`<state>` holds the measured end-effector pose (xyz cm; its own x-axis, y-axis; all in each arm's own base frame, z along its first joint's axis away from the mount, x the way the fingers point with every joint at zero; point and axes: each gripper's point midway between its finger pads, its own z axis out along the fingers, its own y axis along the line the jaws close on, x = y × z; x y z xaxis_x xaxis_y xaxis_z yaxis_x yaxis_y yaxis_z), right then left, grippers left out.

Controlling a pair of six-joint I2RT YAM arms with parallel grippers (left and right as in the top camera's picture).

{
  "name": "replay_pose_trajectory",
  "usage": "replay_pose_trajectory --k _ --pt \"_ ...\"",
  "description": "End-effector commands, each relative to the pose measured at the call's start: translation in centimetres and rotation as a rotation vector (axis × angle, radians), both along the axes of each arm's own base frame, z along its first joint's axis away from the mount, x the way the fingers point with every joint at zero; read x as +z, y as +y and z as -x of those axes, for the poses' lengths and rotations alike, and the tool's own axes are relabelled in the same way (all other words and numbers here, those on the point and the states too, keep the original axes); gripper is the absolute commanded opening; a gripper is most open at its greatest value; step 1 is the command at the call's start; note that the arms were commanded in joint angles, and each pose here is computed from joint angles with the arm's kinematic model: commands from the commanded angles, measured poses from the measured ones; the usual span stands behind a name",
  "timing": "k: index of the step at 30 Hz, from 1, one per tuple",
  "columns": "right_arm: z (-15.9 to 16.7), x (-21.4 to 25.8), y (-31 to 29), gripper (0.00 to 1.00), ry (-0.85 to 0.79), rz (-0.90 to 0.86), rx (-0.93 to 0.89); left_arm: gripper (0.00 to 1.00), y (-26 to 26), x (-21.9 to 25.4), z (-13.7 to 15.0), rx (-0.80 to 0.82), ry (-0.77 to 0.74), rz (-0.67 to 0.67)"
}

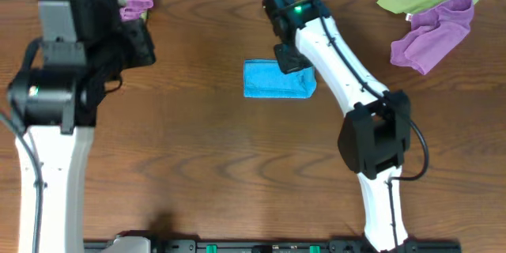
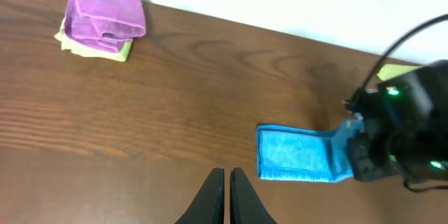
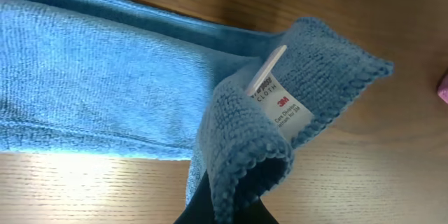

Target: Fold the cloth

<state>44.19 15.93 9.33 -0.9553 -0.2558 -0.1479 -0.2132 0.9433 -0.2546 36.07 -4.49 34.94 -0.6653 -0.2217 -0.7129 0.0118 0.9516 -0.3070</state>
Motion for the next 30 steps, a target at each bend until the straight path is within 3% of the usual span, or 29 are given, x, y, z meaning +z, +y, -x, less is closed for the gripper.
replay_pose_trajectory --k 1,8,30 --pt "-0.1 -1.2 0.9 0.02 0.006 0.034 0.037 0.06 -0.2 1.3 1.2 -0.018 -0.028 0.010" --pt "0.2 -3.6 3.8 0.02 0.022 0.032 0.111 0.06 -0.2 2.4 2.3 -0.022 -0.063 0.005" --pt "1.2 -3.7 9.7 0.01 -0.002 -0.039 0.311 0.07 -0.2 2.3 2.3 -0.022 -0.058 0.005"
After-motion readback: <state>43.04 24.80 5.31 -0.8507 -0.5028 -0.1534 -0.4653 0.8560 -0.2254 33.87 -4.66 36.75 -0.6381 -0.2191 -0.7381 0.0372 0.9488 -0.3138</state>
